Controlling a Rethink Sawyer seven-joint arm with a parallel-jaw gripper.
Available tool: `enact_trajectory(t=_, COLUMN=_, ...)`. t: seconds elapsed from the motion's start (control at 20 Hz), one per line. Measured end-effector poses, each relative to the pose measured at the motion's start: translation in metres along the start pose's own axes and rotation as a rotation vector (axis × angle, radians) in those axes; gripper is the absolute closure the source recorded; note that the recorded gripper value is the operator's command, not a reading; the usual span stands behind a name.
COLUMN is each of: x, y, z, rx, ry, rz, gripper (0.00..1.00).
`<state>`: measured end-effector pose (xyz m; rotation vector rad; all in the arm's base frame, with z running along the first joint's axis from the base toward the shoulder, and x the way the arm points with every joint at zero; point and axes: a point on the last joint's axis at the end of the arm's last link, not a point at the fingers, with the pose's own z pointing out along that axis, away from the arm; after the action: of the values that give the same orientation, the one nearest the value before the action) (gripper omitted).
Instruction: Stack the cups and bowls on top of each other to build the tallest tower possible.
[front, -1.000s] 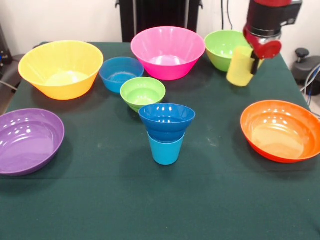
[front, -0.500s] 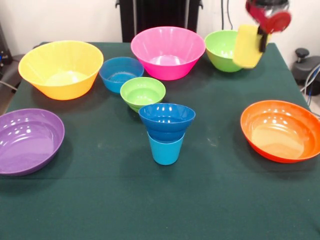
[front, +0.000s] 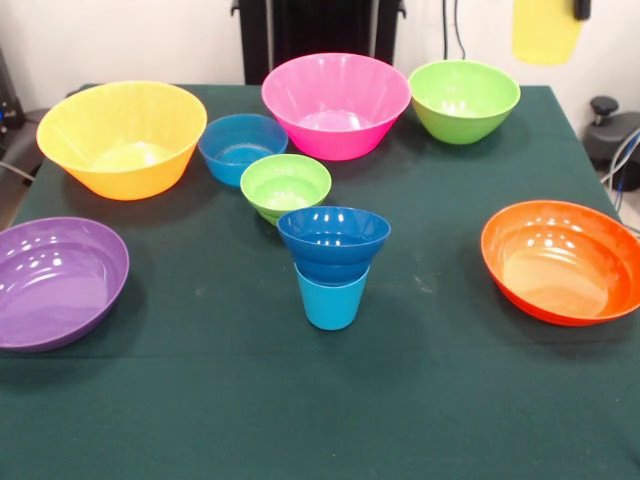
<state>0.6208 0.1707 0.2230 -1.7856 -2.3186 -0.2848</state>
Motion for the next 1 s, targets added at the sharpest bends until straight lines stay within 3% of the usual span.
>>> enact_trajectory(t=0.25, x=-0.035, y=0.025, z=-0.053, rx=-0.060, ry=-0.001, rz=0.009, gripper=1.00)
enact_trajectory(t=0.35, x=-0.062, y=0.032, z=-0.068, rx=-0.084, ry=-0.022, rz=0.024, gripper=1.00)
enact_trajectory(t=0.45, x=-0.101, y=0.035, z=-0.081, rx=-0.103, ry=-0.053, rz=0.048, gripper=1.00)
enact_trajectory(t=0.5, x=-0.105, y=0.035, z=-0.082, rx=-0.103, ry=-0.056, rz=0.050, gripper=1.00)
enact_trajectory(t=0.75, x=-0.193, y=0.032, z=-0.101, rx=-0.099, ry=-0.116, rz=0.097, gripper=1.00)
enact_trajectory(t=1.0, x=-0.264, y=0.029, z=-0.117, rx=-0.058, ry=-0.130, rz=0.122, gripper=1.00)
